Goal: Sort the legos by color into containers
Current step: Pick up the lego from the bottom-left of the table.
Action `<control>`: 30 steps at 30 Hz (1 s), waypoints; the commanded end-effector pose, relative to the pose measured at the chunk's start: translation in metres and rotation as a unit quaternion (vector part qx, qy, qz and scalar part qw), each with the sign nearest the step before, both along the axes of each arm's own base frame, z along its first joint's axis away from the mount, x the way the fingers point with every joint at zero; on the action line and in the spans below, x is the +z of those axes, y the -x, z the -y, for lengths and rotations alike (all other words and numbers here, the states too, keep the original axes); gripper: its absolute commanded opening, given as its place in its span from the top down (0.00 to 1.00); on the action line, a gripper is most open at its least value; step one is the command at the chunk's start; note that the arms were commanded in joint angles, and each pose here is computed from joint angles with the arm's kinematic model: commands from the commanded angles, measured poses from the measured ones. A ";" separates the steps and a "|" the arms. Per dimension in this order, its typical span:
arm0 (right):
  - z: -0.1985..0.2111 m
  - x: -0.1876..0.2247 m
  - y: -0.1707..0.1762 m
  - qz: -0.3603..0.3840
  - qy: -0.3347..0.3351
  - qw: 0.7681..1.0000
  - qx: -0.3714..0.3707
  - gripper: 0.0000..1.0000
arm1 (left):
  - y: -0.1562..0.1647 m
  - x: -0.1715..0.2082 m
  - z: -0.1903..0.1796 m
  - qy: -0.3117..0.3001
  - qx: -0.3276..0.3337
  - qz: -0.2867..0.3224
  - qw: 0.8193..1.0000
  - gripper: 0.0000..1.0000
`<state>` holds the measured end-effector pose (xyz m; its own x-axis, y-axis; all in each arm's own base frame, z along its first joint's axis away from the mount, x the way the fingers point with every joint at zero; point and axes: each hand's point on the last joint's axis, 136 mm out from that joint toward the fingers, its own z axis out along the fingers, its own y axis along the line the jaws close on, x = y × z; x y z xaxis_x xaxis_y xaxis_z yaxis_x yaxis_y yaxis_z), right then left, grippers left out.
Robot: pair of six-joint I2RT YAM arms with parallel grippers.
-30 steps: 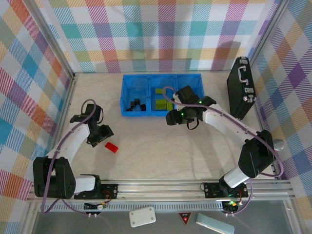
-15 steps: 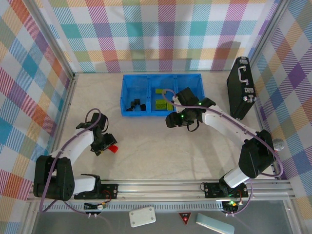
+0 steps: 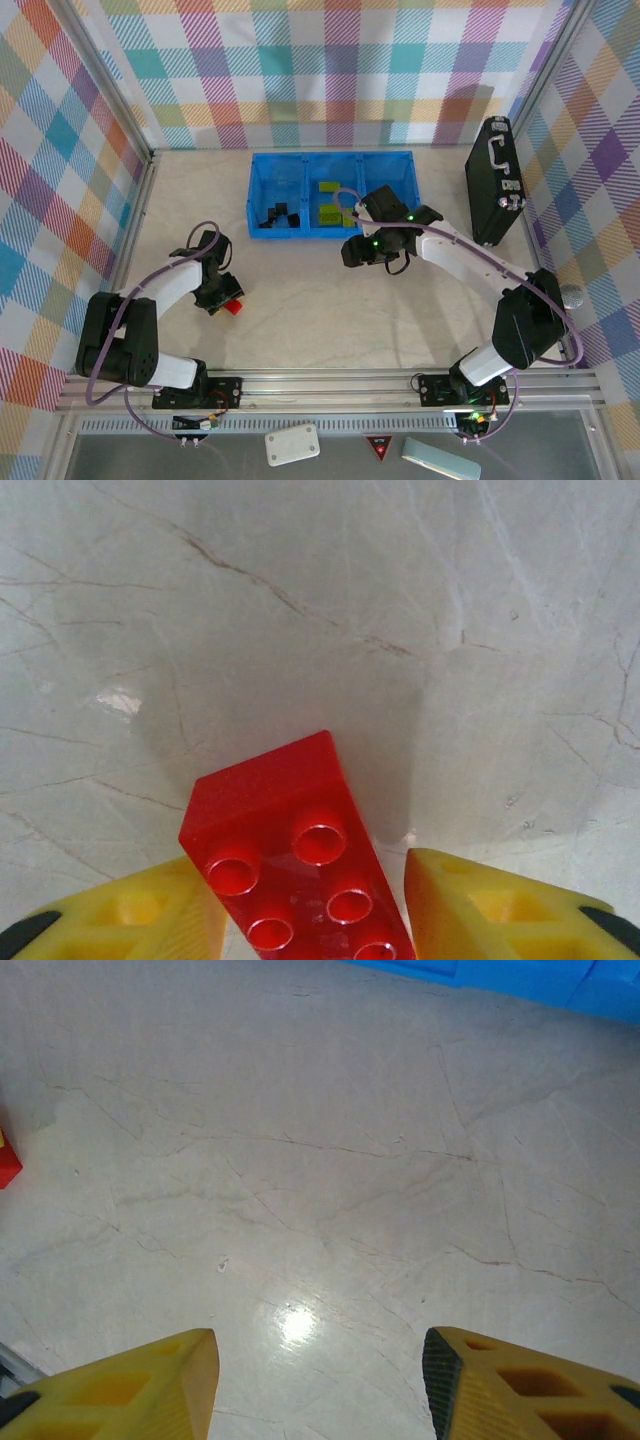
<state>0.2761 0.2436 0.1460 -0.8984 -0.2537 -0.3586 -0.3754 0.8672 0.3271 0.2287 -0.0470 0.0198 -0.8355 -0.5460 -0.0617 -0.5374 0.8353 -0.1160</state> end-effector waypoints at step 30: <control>0.032 0.011 0.025 0.035 0.000 0.999 -0.041 0.40 | -0.062 0.045 0.086 0.030 -0.116 0.054 0.991 0.64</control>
<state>0.2582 0.2088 0.1522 -0.8869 -0.2021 -0.4154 -0.3294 0.9072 0.2619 0.2873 -0.1177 0.0564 -0.9145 -0.3794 -0.1406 -0.3507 0.9166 -0.1920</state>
